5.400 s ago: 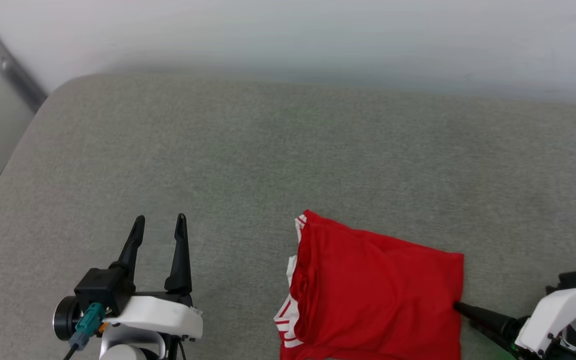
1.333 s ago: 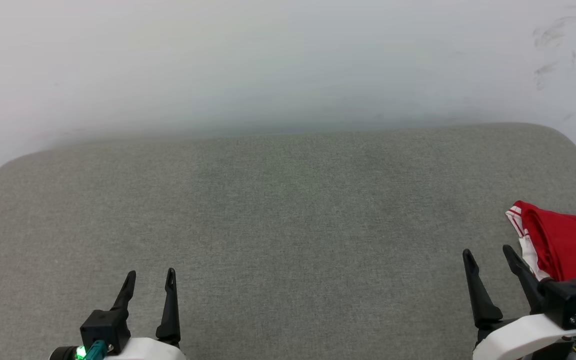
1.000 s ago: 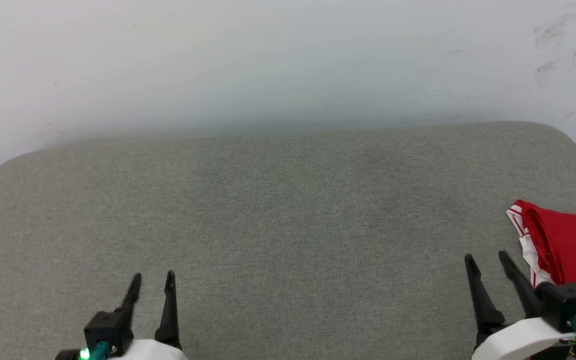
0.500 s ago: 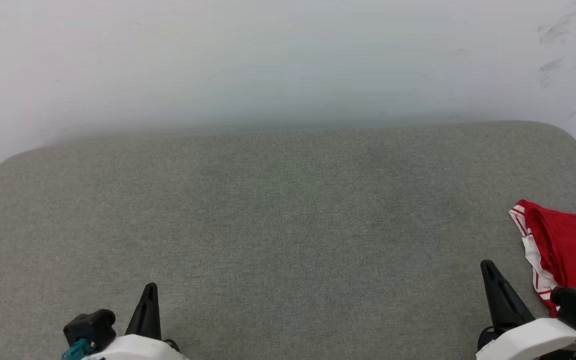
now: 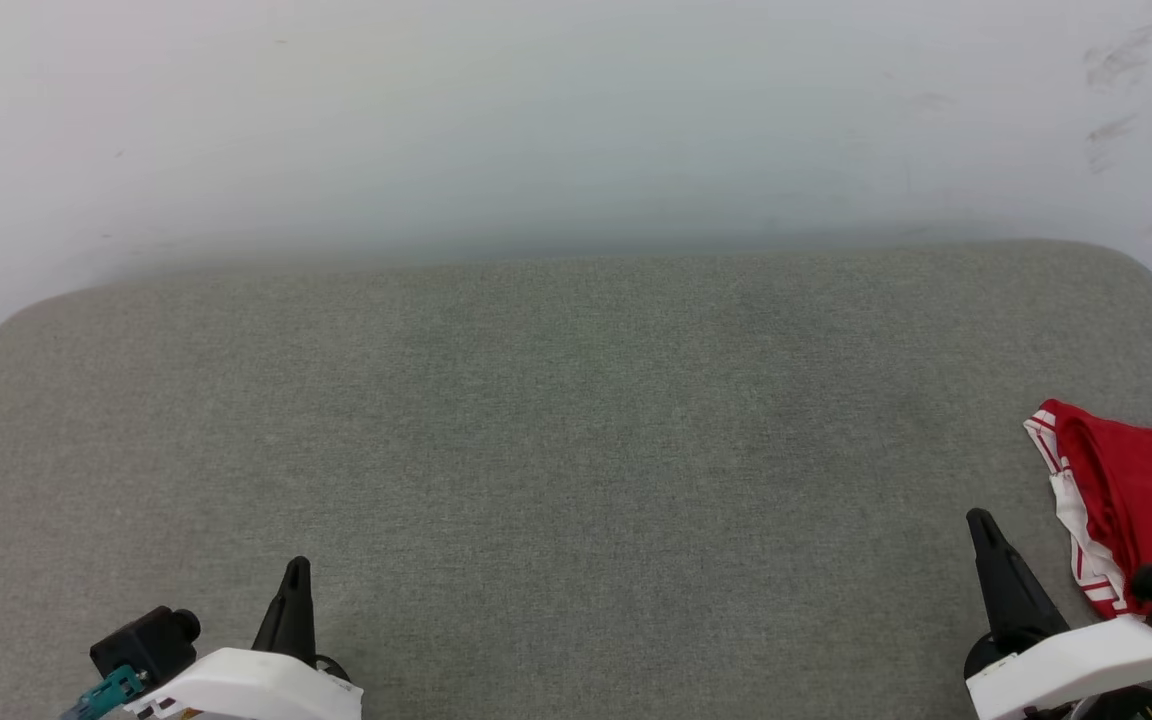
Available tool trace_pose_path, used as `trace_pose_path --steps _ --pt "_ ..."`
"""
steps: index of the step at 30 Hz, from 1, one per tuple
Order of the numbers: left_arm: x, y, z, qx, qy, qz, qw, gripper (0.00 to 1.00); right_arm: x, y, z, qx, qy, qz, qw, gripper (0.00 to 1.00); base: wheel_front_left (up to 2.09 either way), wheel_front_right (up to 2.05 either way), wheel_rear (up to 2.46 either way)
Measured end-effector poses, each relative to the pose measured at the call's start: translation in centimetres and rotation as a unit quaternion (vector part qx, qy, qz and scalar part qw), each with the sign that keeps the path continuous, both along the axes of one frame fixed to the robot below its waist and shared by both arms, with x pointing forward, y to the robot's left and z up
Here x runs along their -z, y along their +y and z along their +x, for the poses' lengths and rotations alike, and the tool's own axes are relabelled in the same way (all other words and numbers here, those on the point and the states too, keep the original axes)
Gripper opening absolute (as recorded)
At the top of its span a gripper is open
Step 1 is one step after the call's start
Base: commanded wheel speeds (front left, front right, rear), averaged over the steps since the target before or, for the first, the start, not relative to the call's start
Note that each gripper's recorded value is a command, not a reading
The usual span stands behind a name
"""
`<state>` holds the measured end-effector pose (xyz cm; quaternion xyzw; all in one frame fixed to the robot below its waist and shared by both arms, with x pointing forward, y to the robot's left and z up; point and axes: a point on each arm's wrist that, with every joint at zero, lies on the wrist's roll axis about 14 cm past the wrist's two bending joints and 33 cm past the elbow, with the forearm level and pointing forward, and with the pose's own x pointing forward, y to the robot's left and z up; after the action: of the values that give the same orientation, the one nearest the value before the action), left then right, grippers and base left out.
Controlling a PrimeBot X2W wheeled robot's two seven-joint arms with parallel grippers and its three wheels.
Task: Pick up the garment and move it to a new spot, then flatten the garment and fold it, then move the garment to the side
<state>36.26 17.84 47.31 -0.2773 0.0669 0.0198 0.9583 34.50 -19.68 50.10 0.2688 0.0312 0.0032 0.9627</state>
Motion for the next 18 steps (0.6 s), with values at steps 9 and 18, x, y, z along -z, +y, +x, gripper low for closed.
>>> trace_pose_path --steps 9,18 --pt "-0.13 0.3 0.43 -0.009 0.006 -0.066 0.998 0.0 -0.11 -0.1 0.58 0.005 -0.002 0.067 0.998 0.0 0.0 0.0 0.0" --pt "-0.17 0.42 0.65 -0.016 0.009 -0.129 0.992 0.0 -0.04 -0.2 0.99 0.01 -0.002 0.129 0.992 0.0 0.0 0.0 0.0"
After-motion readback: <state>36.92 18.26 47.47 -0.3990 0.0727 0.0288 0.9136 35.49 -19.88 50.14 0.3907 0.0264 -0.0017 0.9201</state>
